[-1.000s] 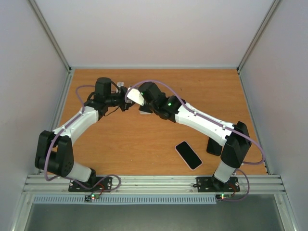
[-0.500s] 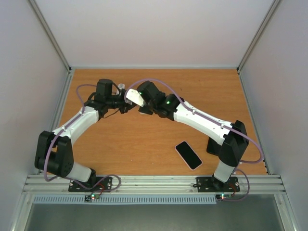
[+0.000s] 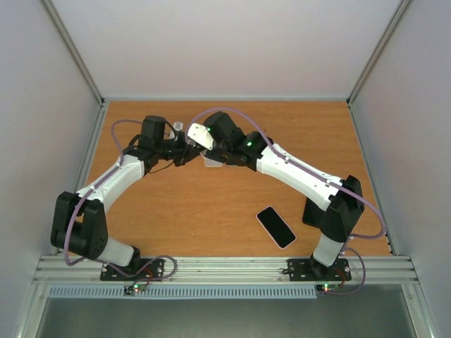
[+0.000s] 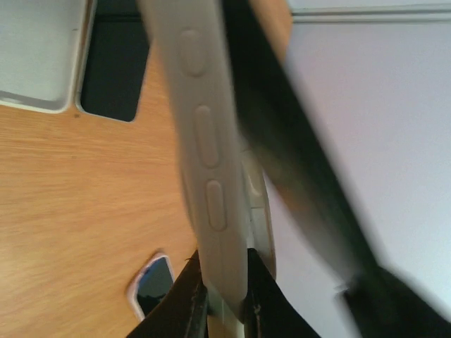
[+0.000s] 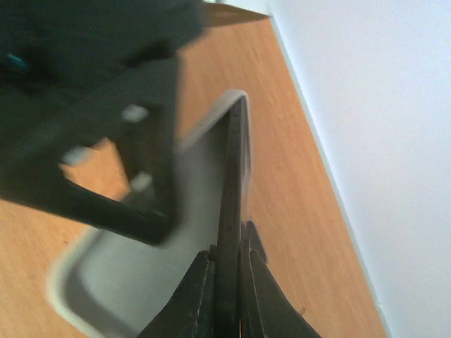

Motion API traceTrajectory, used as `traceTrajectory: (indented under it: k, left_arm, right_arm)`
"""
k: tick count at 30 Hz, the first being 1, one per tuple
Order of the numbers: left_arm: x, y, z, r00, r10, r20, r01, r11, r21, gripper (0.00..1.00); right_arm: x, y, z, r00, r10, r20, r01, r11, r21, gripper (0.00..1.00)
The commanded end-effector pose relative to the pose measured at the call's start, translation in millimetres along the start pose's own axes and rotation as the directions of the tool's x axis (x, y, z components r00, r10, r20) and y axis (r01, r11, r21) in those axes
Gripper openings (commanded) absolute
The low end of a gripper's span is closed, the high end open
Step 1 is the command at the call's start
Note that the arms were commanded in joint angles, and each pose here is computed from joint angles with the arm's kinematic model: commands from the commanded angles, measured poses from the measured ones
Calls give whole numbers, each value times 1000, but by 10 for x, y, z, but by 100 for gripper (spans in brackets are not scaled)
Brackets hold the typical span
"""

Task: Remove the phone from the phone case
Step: Remove the phone case from the phone, then place the phone case at the center of the board.

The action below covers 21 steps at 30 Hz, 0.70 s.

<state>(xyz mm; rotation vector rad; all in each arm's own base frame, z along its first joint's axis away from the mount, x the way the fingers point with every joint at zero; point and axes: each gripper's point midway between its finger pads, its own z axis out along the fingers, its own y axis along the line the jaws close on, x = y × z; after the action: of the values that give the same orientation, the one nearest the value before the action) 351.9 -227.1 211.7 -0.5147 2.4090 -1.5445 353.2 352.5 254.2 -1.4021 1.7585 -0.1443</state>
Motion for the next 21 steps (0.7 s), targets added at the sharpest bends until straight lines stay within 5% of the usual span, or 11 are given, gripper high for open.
traceTrajectory:
  k: [1, 14, 21]
  left_arm:
    - [116, 462, 8, 993, 109, -34, -112, 984, -141, 0]
    - [106, 451, -23, 991, 133, -26, -135, 981, -142, 0]
    - [114, 381, -143, 969, 247, -29, -249, 957, -146, 0]
  right_arm:
    - [-62, -882, -362, 995, 89, 44, -97, 970, 223, 1]
    - [22, -943, -422, 991, 131, 38, -136, 969, 205, 1]
    - [89, -963, -659, 958, 280, 56, -284, 954, 98, 1]
